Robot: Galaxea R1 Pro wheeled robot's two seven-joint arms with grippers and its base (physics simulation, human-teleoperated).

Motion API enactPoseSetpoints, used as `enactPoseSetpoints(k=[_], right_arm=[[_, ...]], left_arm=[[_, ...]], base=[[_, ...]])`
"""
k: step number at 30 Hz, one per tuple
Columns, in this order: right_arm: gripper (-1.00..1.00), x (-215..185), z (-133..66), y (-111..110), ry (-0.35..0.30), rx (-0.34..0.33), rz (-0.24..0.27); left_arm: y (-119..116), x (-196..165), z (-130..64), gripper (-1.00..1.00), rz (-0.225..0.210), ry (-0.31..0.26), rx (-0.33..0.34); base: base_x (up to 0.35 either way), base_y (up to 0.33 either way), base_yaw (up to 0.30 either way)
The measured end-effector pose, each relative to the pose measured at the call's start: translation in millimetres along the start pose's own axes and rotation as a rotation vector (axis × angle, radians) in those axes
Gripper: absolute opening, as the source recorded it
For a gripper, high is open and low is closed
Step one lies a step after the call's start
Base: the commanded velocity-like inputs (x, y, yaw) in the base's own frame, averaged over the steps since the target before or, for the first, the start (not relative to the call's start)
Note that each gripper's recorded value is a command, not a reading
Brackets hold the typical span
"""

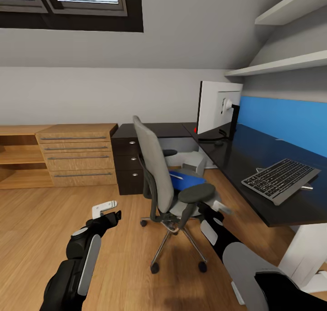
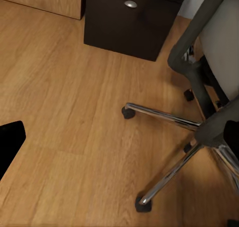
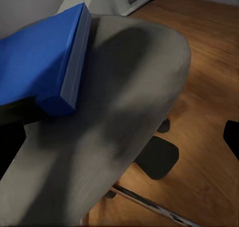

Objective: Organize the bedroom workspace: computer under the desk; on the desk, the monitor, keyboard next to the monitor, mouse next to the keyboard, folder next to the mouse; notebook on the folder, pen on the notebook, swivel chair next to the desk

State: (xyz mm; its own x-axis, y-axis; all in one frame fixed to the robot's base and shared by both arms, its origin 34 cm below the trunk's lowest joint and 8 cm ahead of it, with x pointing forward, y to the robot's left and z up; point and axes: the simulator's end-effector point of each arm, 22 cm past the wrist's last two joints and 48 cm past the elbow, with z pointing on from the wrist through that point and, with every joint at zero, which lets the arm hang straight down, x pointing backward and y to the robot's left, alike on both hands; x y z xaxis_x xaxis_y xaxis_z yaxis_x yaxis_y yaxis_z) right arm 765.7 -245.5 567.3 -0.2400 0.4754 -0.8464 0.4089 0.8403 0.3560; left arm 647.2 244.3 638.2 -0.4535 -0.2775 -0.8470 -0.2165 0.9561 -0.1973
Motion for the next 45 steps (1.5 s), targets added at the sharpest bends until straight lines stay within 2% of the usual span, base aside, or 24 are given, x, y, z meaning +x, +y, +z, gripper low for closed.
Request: enactPoseSetpoints(k=[3,6,14,18,23,34,45], right_arm=[[1.00,2,-0.5,12,0.004,-0.055,0.001],[1.00,3,-0.9,16,0.007,-0.073,0.000],[1.00,5,-1.1,14,0.012,-0.059,-0.010],[1.00,17,-1.5,13,0.069,-0.058,-0.030],[1.00,22,-1.8,14,0.096,-0.062,-0.027],[1.00,21,-1.9,17,0.096,-0.071,-0.013],[1.00,23,-2.1,16,0.100,-0.070,-0.014]], left_arm=[[0,0,0.0,1.00,-0.001,0.000,0.000],[0,0,-0.1,1.00,-0.003,0.000,0.001],[-1,1,0.1,1.00,-0.002,0.002,0.002],[-1,1,0.1,1.00,-0.002,0.002,0.002],[-1,1,0.1,1.00,-0.002,0.002,0.002],[-3,2,0.4,1.00,-0.002,0.004,0.005],[-2,2,0.5,1.00,-0.003,0.004,0.003]], base=[[0.000,0.000,0.000],[-0.015,0.043,0.000],[-0.088,0.165,0.000],[-0.010,0.015,0.000],[-0.002,0.003,0.000],[0.000,0.000,0.010],[0.000,0.000,0.249]])
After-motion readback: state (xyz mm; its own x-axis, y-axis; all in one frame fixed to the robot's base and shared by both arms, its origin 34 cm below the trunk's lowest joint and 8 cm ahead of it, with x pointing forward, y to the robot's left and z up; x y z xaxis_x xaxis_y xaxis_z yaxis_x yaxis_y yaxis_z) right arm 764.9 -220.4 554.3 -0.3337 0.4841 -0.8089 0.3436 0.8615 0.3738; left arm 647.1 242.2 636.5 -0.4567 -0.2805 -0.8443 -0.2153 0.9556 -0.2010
